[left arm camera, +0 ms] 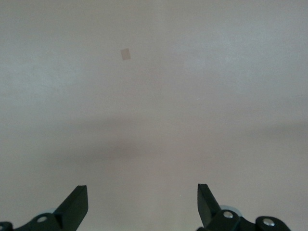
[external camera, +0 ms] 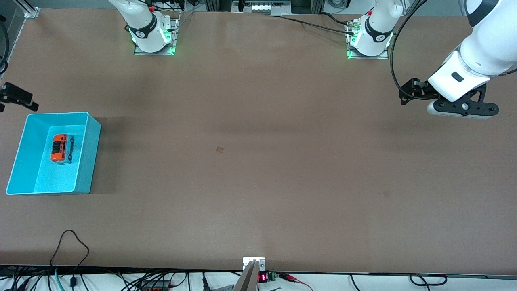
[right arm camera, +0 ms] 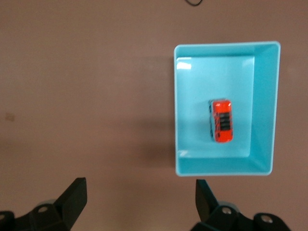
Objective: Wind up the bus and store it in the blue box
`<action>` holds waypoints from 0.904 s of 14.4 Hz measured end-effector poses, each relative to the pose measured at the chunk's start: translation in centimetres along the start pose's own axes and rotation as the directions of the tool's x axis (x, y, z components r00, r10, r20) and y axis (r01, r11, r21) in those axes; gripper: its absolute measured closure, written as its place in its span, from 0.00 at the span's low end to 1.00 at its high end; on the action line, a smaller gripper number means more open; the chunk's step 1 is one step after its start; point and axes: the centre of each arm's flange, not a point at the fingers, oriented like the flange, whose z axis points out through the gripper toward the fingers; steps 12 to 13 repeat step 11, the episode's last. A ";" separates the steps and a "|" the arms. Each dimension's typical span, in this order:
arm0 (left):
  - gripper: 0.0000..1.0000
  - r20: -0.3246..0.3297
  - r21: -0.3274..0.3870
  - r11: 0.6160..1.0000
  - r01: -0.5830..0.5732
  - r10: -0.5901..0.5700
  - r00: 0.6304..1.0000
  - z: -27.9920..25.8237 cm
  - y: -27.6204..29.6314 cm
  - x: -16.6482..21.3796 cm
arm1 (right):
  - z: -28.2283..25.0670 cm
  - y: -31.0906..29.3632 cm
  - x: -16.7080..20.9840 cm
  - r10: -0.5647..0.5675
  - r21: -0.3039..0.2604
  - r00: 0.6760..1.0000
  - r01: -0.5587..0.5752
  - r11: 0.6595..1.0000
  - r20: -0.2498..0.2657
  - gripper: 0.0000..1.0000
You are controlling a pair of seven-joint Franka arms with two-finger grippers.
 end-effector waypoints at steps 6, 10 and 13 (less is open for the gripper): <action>0.00 0.000 0.000 1.000 0.000 0.000 1.000 0.0 0.0 0.0 | -2.6 -3.8 -0.4 -0.030 -0.015 0.998 0.031 0.999 0.047 0.00; 0.00 0.000 0.000 1.000 0.000 0.000 1.000 0.0 0.0 0.0 | -1.3 -3.7 0.3 -0.026 -0.026 0.997 0.028 0.999 0.072 0.00; 0.00 0.000 0.000 1.000 0.000 0.000 1.000 0.0 0.0 0.0 | -1.3 -3.7 0.3 -0.026 -0.027 0.997 0.028 0.999 0.072 0.00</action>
